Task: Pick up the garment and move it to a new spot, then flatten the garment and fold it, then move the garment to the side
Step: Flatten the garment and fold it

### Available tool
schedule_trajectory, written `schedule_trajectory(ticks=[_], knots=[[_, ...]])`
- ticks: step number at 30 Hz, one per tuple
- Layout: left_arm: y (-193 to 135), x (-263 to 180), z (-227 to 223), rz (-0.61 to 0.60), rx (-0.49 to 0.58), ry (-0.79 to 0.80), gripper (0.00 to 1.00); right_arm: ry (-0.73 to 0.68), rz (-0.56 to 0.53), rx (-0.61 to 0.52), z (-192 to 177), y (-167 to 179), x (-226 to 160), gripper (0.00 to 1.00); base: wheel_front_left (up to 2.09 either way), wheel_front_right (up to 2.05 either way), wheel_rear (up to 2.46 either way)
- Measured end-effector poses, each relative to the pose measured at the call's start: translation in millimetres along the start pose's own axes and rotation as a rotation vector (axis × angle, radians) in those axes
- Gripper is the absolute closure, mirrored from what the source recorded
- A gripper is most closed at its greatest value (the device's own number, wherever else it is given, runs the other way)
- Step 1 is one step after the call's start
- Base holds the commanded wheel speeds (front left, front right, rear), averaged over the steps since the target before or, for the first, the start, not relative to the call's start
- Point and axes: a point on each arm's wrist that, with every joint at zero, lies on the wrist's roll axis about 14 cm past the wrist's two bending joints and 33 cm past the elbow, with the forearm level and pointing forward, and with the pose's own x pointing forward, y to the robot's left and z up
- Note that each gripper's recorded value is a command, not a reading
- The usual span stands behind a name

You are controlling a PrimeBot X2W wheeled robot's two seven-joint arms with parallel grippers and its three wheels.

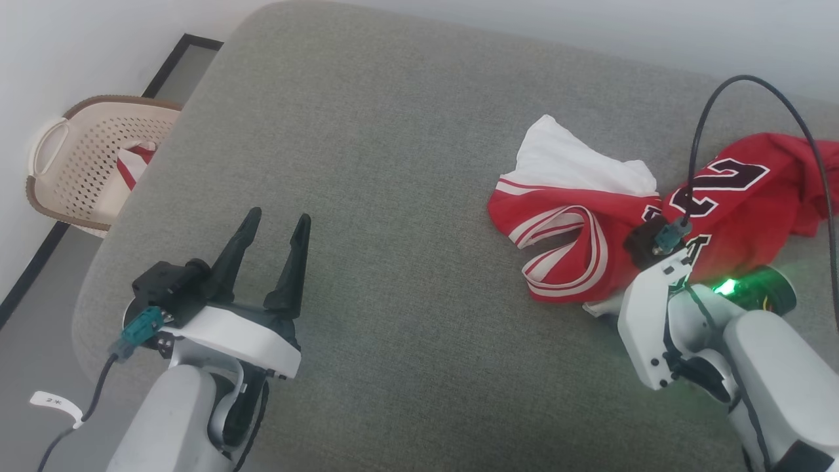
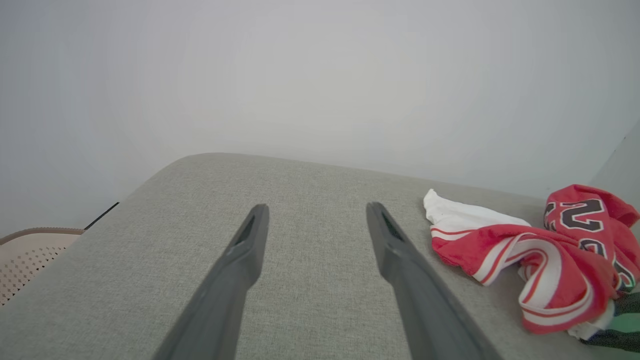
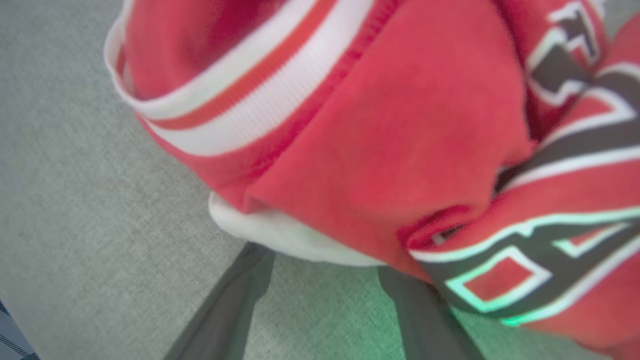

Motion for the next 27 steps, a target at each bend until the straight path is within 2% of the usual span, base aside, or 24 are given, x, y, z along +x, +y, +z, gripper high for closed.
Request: schedule_trajectory(ticks=[7,15,27], knots=[[2,2,3,0.004,-0.003,-0.009,0.00,-0.033,-0.014,-0.013,6,-7,-4,1.00,0.00,0.00,0.00],[0,3,7,-0.010,-0.003,-0.024,0.00,-0.123,-0.073,0.023,10,-29,-42,1.00,0.00,0.00,0.00],[-14,5,11,-0.063,-0.005,-0.042,0.00,-0.193,-0.244,0.211,-25,-77,-111,1.00,0.00,0.00,0.00]])
